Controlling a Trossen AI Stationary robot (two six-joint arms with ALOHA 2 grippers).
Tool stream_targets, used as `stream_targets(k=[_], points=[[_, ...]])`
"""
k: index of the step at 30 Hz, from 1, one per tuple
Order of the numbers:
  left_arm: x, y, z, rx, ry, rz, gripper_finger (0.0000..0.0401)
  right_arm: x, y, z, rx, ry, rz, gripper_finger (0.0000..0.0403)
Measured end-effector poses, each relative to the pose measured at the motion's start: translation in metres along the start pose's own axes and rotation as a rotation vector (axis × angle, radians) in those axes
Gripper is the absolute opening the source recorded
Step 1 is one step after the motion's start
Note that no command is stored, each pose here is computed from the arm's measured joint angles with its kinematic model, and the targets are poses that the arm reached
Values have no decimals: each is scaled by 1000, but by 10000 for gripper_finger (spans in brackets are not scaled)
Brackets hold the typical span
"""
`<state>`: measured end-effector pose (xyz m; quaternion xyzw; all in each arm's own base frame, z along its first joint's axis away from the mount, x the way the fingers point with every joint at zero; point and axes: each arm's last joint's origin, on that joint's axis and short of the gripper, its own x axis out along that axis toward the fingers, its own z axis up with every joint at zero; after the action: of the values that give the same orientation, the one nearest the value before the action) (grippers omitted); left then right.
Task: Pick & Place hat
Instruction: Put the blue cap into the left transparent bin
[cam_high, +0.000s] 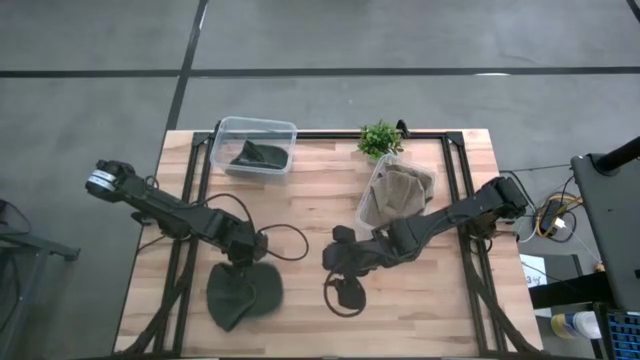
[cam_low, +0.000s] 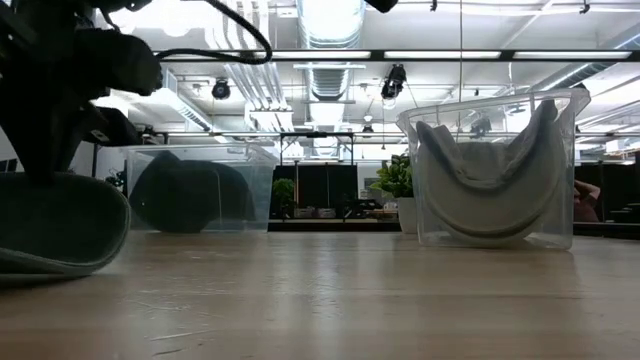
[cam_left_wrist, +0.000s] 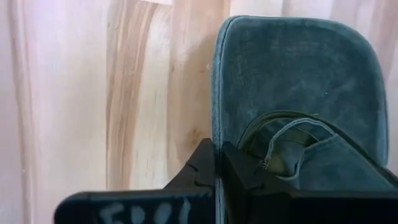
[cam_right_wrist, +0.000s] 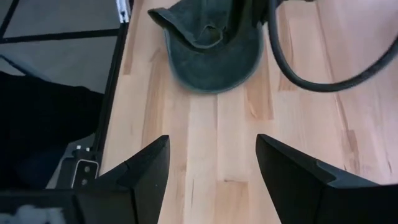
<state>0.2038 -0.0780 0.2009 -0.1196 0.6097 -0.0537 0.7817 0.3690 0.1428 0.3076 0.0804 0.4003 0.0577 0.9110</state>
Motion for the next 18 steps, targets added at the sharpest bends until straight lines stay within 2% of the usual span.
stream_targets(k=[8, 18], points=[[-25, -6, 11, 68, -12, -12, 3, 0, 12, 0, -152, -46, 33, 231], [-70, 5, 31, 45, -64, 12, 1, -3, 34, -1, -280, -147, 29, 231]])
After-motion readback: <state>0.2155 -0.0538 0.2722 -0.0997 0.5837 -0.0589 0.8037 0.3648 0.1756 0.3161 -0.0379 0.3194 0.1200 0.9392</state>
